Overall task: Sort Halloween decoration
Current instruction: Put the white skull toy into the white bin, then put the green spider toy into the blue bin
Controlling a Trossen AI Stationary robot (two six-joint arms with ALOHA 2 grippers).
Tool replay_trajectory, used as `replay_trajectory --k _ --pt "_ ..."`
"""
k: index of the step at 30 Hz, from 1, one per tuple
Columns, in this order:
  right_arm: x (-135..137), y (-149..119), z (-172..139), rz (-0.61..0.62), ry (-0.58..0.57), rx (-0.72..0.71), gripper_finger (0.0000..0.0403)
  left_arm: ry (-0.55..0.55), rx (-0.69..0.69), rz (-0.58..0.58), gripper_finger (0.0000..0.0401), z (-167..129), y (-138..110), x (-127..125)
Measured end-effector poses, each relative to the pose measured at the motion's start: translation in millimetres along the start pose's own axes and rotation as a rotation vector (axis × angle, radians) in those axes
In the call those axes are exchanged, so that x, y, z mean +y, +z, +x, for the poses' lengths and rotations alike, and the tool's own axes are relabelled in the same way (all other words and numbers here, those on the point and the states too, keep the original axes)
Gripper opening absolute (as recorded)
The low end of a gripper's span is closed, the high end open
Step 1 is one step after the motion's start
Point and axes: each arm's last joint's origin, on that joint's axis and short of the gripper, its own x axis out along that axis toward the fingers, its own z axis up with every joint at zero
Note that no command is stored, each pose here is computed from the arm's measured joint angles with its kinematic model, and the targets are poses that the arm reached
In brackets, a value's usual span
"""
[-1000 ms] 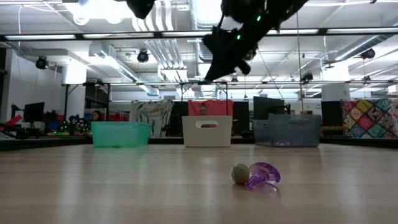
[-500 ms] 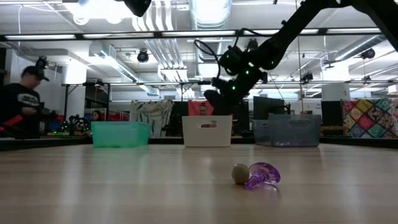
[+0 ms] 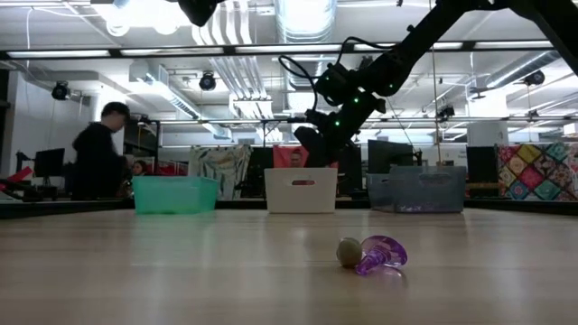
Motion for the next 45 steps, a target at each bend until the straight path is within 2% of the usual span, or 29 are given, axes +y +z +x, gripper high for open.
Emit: replay_trajectory --k 7,12,18,25,30,37,45 --pt "0 0 -1 0.011 -0.001 0.008 0.0116 0.001 0.025 -0.006 0.0095 3 -5 -1" --pt "3 5 -16 0.028 0.007 0.029 0.0142 0.003 0.053 -0.018 0.0095 4 -8 -1" --pt "29 15 -64 -0.035 0.061 0.075 0.0146 0.014 0.135 -0.057 0.0095 3 -17 -1" --pt "82 13 -138 -0.153 0.189 0.112 0.0129 0.024 0.196 -0.128 0.0095 2 -24 -1" --pt "126 -13 -185 -0.215 0.301 0.085 0.0117 -0.002 0.191 -0.142 0.0095 1 -25 -10" --pt "176 -68 -236 -0.285 0.311 0.04 0.0105 -0.057 0.193 -0.115 0.0095 10 -37 -31" --pt "217 -136 -273 -0.402 0.473 0.138 0.0089 -0.081 0.25 -0.076 0.0095 18 -53 -46"
